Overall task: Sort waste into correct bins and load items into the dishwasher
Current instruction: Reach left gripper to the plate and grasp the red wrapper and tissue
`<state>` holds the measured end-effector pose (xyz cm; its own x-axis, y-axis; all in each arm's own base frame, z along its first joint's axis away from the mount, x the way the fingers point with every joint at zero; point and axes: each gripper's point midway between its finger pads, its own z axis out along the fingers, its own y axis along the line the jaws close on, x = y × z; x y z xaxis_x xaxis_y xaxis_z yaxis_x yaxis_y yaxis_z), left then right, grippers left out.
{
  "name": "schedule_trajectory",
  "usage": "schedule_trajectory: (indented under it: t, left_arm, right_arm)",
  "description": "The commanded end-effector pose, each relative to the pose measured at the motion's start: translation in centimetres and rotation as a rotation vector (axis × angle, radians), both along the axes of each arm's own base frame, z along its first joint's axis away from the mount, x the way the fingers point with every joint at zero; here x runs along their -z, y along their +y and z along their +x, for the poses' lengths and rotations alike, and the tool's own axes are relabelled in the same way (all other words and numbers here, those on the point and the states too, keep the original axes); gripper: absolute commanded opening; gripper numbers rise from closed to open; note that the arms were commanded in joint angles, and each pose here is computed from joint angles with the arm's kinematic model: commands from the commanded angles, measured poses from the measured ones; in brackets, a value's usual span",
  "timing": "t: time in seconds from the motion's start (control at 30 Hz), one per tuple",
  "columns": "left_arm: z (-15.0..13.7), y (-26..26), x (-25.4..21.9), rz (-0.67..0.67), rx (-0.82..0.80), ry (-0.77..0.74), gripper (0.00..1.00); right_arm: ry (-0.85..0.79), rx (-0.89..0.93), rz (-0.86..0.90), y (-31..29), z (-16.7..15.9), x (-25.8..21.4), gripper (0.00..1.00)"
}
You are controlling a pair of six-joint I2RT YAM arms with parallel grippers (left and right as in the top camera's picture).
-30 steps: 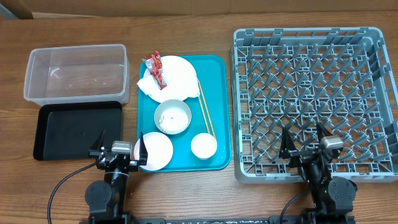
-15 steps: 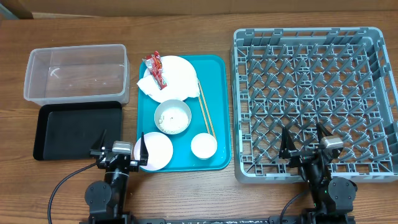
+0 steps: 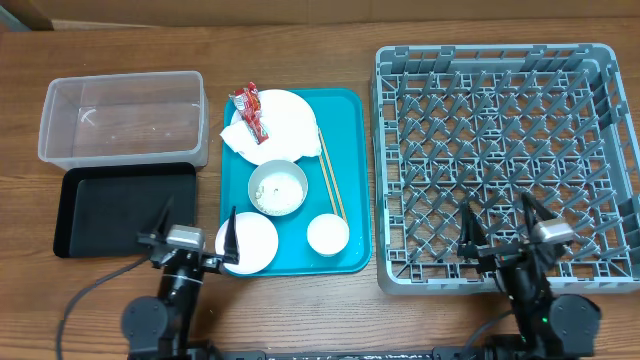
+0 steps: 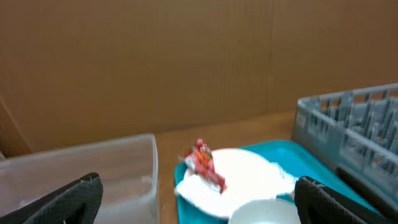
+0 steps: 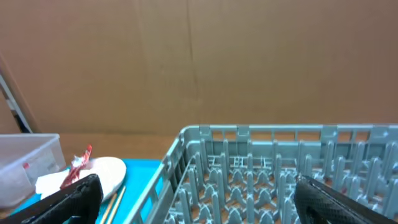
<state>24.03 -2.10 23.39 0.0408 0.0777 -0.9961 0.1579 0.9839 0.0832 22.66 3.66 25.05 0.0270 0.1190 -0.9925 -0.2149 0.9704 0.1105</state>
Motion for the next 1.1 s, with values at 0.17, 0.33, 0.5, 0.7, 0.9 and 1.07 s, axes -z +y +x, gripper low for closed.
schedule_trajectory:
  t: [0.17, 0.33, 0.5, 0.7, 0.9, 1.07]
  left_arm:
    - [3.2, -0.9, -6.6, -0.018, 0.075, 0.15, 1.0]
    - [7.2, -0.7, -8.4, -0.045, 0.077, 0.369, 1.0]
    - [11.6, -1.6, -8.5, 0.006, 0.084, 0.643, 1.0]
    - [16.7, -5.9, -7.6, 0.094, 0.165, 0.898, 1.0]
    - [20.5, -9.6, -4.2, 0.033, 0.264, 0.984, 1.0]
    - [23.9, -9.0, 2.5, -0.02, 0.107, 1.111, 1.0]
  right_arm:
    - [0.094, -0.005, -0.009, 0.1, 1.5, -5.9, 1.0]
    - [0.251, -0.01, -0.008, 0.2, 3.8, -7.7, 1.0]
    - [0.446, -0.018, -0.007, 0.3, 5.9, -8.0, 1.0]
    - [0.63, -0.034, 0.011, 0.6, 8.4, -6.4, 1.0]
    - [0.724, -0.08, 0.026, 1.4, 9.5, -3.8, 1.0]
    - [0.811, -0.085, 0.011, 1.4, 9.4, -1.7, 1.0]
